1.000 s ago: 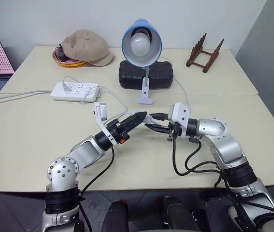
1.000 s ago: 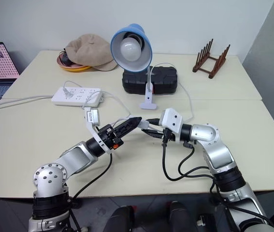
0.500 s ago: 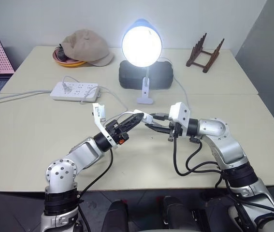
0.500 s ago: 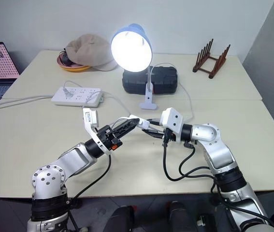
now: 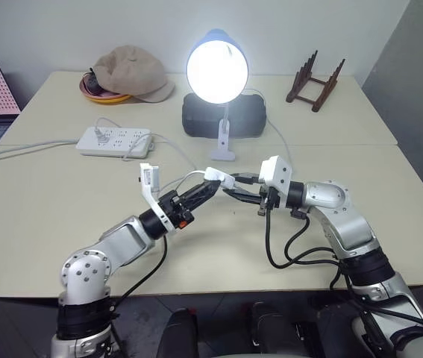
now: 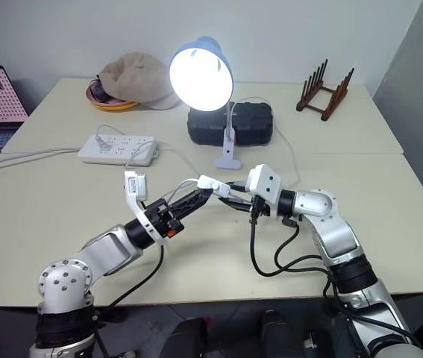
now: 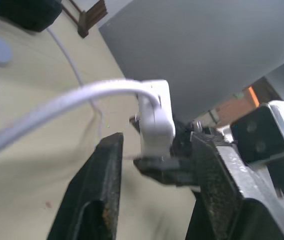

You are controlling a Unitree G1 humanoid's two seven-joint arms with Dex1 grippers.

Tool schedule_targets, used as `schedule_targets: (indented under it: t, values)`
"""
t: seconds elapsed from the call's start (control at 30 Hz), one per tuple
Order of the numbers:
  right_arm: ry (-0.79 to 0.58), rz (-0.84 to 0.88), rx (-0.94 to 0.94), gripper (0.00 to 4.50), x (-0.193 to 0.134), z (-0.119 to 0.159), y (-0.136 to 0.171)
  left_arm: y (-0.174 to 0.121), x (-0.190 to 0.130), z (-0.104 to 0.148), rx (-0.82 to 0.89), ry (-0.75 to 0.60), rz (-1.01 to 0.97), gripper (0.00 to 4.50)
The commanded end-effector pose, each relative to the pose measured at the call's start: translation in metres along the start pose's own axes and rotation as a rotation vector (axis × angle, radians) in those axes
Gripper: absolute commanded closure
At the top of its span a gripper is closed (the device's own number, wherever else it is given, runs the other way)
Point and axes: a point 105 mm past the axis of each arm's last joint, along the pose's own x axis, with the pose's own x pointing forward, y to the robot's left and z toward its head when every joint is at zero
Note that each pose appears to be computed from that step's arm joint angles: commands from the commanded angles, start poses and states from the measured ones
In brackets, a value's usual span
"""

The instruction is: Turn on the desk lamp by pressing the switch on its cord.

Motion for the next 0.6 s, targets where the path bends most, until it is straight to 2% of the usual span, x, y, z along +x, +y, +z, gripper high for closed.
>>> schedule_targets:
  t: [0.03, 0.13, 0.27, 0.43, 0.57, 0.6]
  values:
    - [-0.017, -0.032, -0.009, 3.47, 0.013, 0.001, -0.017, -0.013, -0.023, 0.006, 0.106, 0.029, 0.017, 1.29]
    - [0.061, -0.026, -0.029, 3.47, 0.023, -0.020, -0.025, -0.015, -0.041, 0.024, 0.258, 0.060, 0.077, 0.74]
    - [0.181, -0.016, -0.025, 3.47, 0.034, -0.046, -0.034, -0.009, -0.060, 0.038, 0.598, 0.248, 0.192, 0.06]
    - [0.277, 0.033, 0.005, 3.47, 0.039, -0.071, -0.032, -0.004, -0.069, 0.050, 0.894, 0.417, 0.210, 0.06]
    - [0.313, 0.069, 0.021, 3.47, 0.035, -0.082, -0.028, -0.004, -0.070, 0.061, 0.988, 0.474, 0.173, 0.06]
    - [0.306, 0.068, 0.022, 3.12, 0.034, -0.081, -0.029, -0.004, -0.070, 0.064, 1.004, 0.484, 0.163, 0.02]
